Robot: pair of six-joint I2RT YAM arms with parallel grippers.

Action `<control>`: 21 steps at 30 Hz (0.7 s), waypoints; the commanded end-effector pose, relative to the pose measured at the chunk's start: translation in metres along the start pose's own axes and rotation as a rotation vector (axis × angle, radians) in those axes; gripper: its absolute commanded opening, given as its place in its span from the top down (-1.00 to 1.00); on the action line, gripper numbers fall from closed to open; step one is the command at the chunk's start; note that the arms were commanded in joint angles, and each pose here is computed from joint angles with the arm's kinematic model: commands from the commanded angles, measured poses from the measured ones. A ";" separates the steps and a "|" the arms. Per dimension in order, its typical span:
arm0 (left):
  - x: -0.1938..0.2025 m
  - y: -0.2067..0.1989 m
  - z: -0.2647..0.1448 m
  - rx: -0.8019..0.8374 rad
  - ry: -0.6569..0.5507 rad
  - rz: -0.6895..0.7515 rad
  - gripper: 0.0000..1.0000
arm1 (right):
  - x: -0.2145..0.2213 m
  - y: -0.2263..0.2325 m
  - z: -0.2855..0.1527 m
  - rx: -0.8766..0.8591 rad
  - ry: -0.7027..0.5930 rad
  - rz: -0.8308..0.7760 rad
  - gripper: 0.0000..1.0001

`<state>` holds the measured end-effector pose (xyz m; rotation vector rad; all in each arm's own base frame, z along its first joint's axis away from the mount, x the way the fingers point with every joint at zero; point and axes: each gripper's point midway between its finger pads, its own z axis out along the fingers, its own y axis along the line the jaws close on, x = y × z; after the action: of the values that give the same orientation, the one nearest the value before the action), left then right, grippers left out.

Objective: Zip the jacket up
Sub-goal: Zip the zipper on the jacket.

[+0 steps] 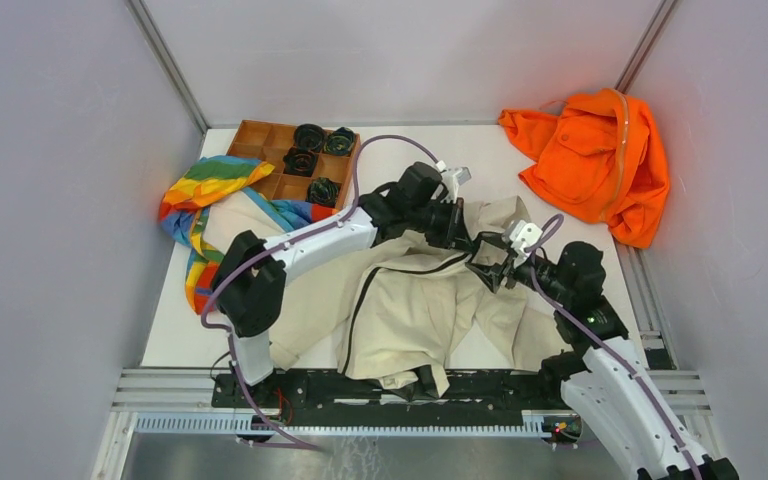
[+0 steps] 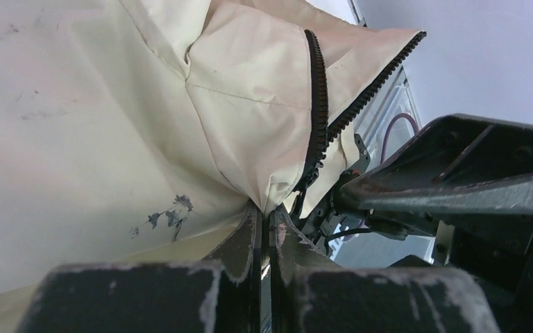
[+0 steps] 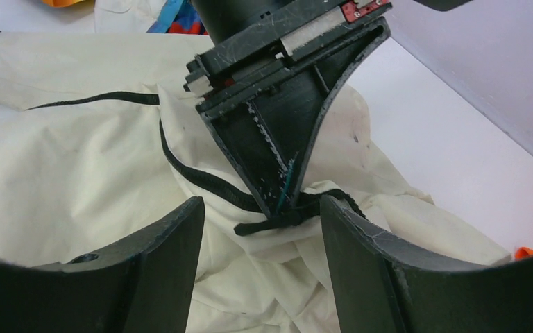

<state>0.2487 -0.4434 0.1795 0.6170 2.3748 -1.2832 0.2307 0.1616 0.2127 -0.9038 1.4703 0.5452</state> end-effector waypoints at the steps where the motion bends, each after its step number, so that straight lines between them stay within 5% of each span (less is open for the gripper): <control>1: -0.022 -0.035 -0.012 0.016 -0.094 -0.034 0.96 | -0.001 -0.004 0.004 0.062 -0.013 0.041 -0.33; 8: -0.034 -0.040 -0.021 -0.020 -0.165 -0.059 0.96 | 0.020 -0.011 0.006 0.142 0.098 0.064 -0.24; 21: -0.033 -0.057 -0.018 -0.011 -0.174 -0.085 0.96 | 0.024 -0.024 0.010 0.212 0.100 0.045 -0.12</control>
<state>0.2507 -0.4502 0.1935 0.4090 2.3857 -1.1974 0.2466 0.1562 0.1809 -0.7903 1.6365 0.4297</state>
